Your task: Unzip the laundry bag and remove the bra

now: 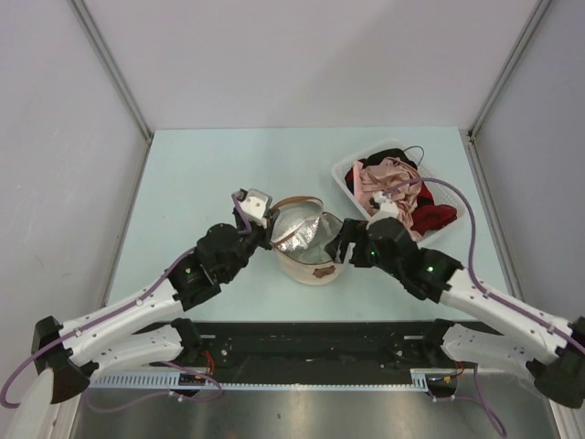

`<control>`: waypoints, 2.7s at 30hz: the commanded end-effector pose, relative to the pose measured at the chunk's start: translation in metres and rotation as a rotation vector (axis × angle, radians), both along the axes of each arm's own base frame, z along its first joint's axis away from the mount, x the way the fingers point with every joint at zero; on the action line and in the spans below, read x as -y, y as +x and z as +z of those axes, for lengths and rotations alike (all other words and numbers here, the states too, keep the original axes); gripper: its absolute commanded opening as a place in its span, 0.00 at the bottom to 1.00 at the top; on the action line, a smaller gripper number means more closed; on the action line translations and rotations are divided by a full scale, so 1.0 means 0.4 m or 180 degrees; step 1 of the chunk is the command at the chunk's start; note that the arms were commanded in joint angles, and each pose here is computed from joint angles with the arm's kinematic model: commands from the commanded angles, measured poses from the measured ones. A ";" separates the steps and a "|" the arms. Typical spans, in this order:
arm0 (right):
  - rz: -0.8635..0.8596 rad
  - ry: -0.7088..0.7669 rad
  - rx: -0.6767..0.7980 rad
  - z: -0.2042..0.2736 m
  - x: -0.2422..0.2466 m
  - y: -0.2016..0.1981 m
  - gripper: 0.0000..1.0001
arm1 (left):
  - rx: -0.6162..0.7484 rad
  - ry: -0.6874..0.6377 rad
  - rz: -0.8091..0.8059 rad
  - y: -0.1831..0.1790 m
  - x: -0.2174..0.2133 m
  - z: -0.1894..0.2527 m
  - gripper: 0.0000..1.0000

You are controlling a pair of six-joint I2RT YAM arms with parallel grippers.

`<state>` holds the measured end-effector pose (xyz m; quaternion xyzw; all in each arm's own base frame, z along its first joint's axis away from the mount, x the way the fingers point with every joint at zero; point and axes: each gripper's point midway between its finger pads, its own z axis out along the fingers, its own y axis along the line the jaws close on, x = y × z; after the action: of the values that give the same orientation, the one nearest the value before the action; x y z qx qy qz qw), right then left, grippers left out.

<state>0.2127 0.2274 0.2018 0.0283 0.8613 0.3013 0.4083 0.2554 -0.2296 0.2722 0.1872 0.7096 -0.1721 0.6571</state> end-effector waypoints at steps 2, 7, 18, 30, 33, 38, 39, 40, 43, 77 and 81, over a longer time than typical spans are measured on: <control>-0.0164 -0.0123 -0.0041 -0.053 -0.039 0.019 0.60 | 0.0511 -0.0433 0.0069 -0.003 -0.016 0.174 0.00; -0.0169 -0.0155 0.0259 -0.032 -0.062 0.058 0.00 | 0.0847 -0.0566 -0.0085 -0.035 -0.034 0.228 0.00; -0.0637 0.0036 0.1871 0.059 -0.068 0.151 0.00 | 0.0933 -0.0846 -0.0822 -0.147 -0.014 0.210 0.00; -0.0660 -0.0036 0.1724 -0.009 -0.086 0.170 0.05 | 0.0651 -0.0890 -0.0727 -0.154 -0.040 0.137 0.01; -0.0588 -0.0071 0.1522 -0.016 -0.082 0.153 0.45 | 0.0484 -0.0919 -0.0638 -0.140 -0.036 0.116 0.00; -0.0436 -0.0102 0.1324 -0.005 -0.069 0.112 0.52 | 0.0339 -0.0996 -0.0545 -0.119 -0.013 0.095 0.00; -0.0444 -0.0073 0.1300 -0.001 -0.065 0.107 0.52 | 0.0373 -0.1028 -0.0532 -0.117 -0.013 0.103 0.00; -0.0453 -0.0030 0.1266 0.004 -0.064 0.101 0.52 | 0.0374 -0.1018 -0.0517 -0.116 -0.012 0.102 0.00; -0.0458 0.0097 0.1248 0.036 -0.054 0.081 0.57 | 0.0390 -0.0919 -0.0451 -0.107 -0.011 0.099 0.00; -0.0196 -0.0795 0.0558 -0.140 -0.071 0.030 0.42 | 0.0365 -0.0667 -0.0058 -0.081 -0.030 0.104 0.00; -0.0138 -0.1125 0.0441 -0.209 -0.059 0.039 0.45 | 0.0327 -0.0648 -0.0210 -0.091 -0.008 0.095 0.00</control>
<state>0.2239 0.2652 0.1370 -0.0447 0.8517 0.1935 0.4850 0.2208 -0.2255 0.2711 0.1756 0.6795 -0.2246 0.6760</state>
